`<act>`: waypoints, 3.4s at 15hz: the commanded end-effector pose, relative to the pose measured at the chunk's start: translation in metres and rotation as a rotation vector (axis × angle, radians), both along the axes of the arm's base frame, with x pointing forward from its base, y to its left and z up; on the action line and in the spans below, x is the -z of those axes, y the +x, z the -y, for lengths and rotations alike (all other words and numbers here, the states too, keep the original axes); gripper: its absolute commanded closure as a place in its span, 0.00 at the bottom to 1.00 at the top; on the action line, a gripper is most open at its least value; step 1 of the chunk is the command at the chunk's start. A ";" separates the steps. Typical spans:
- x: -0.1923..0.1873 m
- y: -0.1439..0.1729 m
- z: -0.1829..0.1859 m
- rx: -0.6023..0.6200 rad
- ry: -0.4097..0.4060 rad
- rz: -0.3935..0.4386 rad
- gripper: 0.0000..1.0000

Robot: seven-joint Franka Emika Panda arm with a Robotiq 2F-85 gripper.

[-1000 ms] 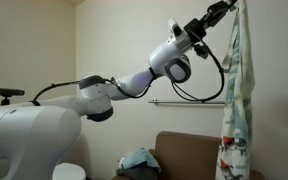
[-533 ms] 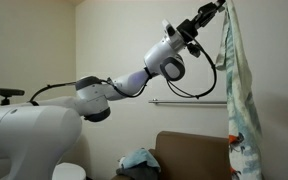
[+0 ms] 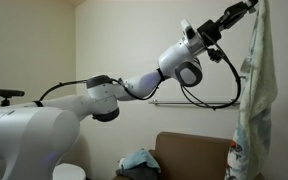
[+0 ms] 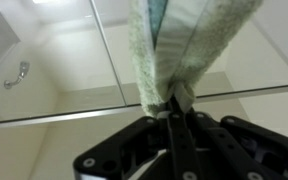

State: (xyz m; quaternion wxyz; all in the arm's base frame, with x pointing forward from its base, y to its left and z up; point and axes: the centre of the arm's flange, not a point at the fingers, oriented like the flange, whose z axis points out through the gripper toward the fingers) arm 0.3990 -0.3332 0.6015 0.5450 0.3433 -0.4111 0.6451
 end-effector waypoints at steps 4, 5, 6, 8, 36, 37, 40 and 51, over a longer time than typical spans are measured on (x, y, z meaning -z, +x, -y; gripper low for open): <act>0.047 0.104 0.020 -0.168 0.174 -0.170 0.96; 0.057 0.119 0.024 -0.194 0.201 -0.200 0.96; 0.063 0.129 0.023 -0.207 0.223 -0.227 0.95; 0.075 0.138 0.031 -0.229 0.282 -0.241 0.95; 0.263 0.234 -0.150 -0.984 0.553 -1.018 0.70; 0.264 0.230 -0.147 -0.994 0.547 -1.036 0.64; 0.267 0.213 -0.138 -1.009 0.547 -1.066 0.46; 0.177 0.172 -0.114 -0.960 0.441 -0.995 0.00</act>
